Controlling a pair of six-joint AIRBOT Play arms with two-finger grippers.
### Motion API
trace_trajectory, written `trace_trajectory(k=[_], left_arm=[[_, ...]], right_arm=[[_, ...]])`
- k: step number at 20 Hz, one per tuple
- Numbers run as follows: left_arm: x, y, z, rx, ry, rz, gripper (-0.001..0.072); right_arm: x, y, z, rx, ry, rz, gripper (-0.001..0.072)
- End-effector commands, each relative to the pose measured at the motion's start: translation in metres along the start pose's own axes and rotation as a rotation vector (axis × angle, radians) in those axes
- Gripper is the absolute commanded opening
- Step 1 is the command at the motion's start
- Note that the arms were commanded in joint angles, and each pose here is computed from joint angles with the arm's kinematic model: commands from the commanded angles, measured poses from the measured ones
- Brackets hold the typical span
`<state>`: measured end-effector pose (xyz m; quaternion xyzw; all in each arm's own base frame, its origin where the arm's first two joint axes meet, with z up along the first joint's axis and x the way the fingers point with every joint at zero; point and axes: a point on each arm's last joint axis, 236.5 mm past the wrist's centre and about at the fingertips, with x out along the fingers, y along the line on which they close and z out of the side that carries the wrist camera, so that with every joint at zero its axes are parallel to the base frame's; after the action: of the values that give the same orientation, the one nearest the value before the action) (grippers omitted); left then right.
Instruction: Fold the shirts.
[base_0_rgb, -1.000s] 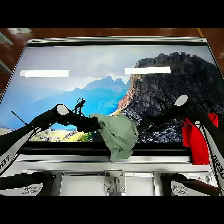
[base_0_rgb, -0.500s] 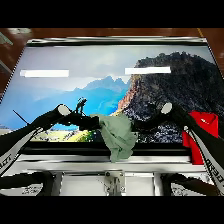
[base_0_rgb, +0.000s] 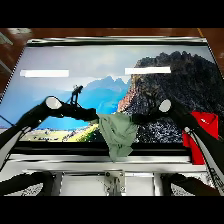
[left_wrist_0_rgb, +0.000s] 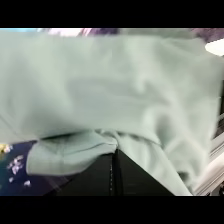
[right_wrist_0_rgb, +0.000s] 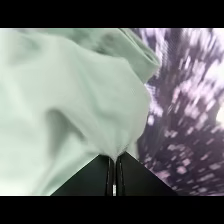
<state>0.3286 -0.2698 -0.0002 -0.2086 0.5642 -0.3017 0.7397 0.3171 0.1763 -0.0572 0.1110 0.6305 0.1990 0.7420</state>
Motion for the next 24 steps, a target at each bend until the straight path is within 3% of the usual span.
trace_trajectory(k=[1,4,7,11,14,19,24], left_arm=[[-0.092,-0.049,0.058,0.236,-0.216,0.023,0.0032],[-0.235,-0.135,0.105,0.452,-0.569,0.019,0.0031],[-0.375,-0.217,0.096,0.64,-0.895,0.026,0.0031],[-0.473,-0.278,0.05,0.778,-1.128,0.016,0.0032],[-0.477,-0.274,0.033,0.802,-1.113,0.058,0.0032],[-0.431,-0.179,0.038,0.689,-0.841,0.373,0.0032],[-0.354,-0.111,0.041,0.585,-0.607,0.416,0.0032]], right_arm=[[-0.099,0.027,0.066,-0.196,-0.29,-0.079,0.0058],[-0.27,0.106,0.114,-0.339,-0.745,-0.025,0.0058],[-0.425,0.166,0.094,-0.434,-1.105,0.034,0.0058],[-0.502,0.201,0.045,-0.395,-1.247,0.187,0.0058],[-0.496,0.202,0.021,-0.378,-1.184,0.212,0.0059],[-0.425,0.16,-0.016,-0.366,-0.835,0.045,0.0059],[-0.407,0.14,0.005,-0.35,-0.784,-0.043,0.0059]])
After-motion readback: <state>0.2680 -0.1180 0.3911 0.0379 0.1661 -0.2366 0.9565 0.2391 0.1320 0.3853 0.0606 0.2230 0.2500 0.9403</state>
